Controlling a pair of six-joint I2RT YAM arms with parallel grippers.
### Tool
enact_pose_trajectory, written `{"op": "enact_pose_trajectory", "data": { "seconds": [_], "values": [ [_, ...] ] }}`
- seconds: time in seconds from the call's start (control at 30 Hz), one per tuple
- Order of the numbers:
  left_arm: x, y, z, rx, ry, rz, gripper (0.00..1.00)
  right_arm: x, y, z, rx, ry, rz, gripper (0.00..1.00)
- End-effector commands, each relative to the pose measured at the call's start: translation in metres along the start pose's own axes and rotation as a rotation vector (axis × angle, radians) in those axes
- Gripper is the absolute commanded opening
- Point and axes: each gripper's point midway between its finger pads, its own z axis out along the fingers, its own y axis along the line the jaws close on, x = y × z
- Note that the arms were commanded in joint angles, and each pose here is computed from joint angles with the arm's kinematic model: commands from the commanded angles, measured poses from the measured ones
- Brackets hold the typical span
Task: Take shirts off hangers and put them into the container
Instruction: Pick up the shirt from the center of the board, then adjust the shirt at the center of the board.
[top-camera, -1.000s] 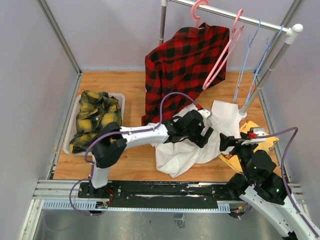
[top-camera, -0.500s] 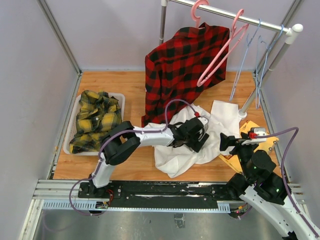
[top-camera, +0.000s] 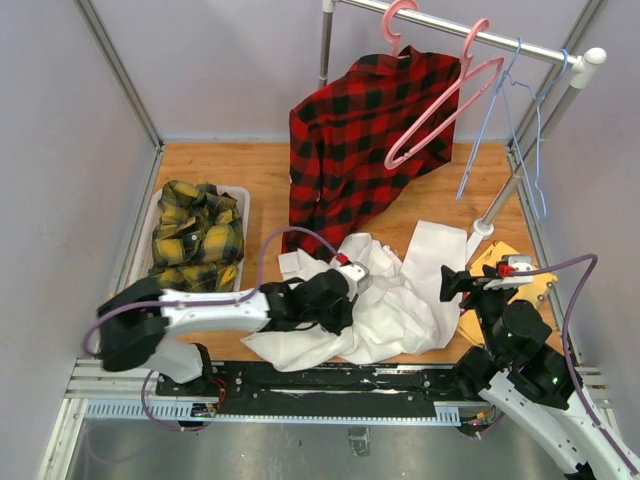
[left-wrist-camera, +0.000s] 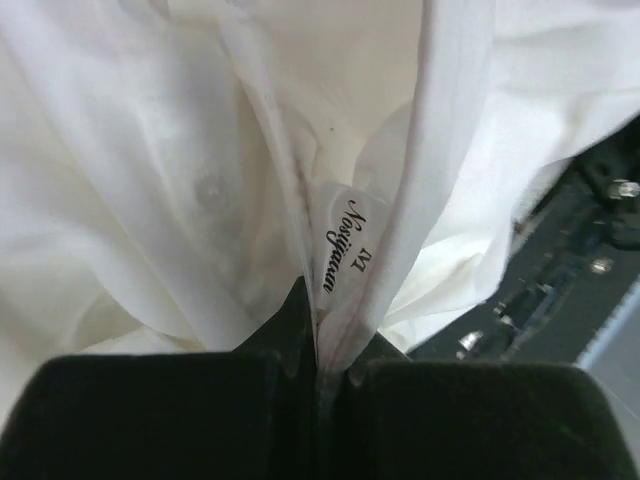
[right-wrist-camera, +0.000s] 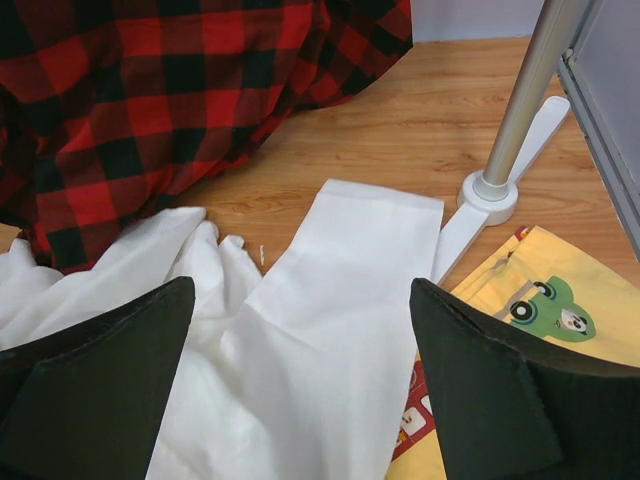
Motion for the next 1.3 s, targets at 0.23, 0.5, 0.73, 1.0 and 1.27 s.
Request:
{"op": "enact_pose_trajectory", "data": {
  "seconds": [0.23,0.5,0.73,1.0,1.27],
  "values": [
    [-0.119,0.032,-0.241,-0.125,-0.624,-0.127,0.00,-0.004,-0.003,0.001,0.028,-0.016,0.007,0.90],
    [-0.136,0.029,-0.288,-0.113,-0.676,-0.106,0.00,-0.003,-0.003,0.002,0.030,-0.018,0.007,0.90],
    [-0.150,-0.016,-0.218,0.007,-0.545,0.010,0.00,-0.004,-0.004,0.002,0.030,-0.020,0.008,0.90],
    [-0.160,-0.046,-0.109,0.035,-0.407,0.032,0.05,-0.003,-0.004,0.000,0.029,-0.018,0.015,0.90],
    [-0.144,-0.027,0.006,-0.018,-0.226,-0.001,0.53,-0.003,-0.006,-0.002,0.031,-0.023,0.030,0.91]
  ]
}}
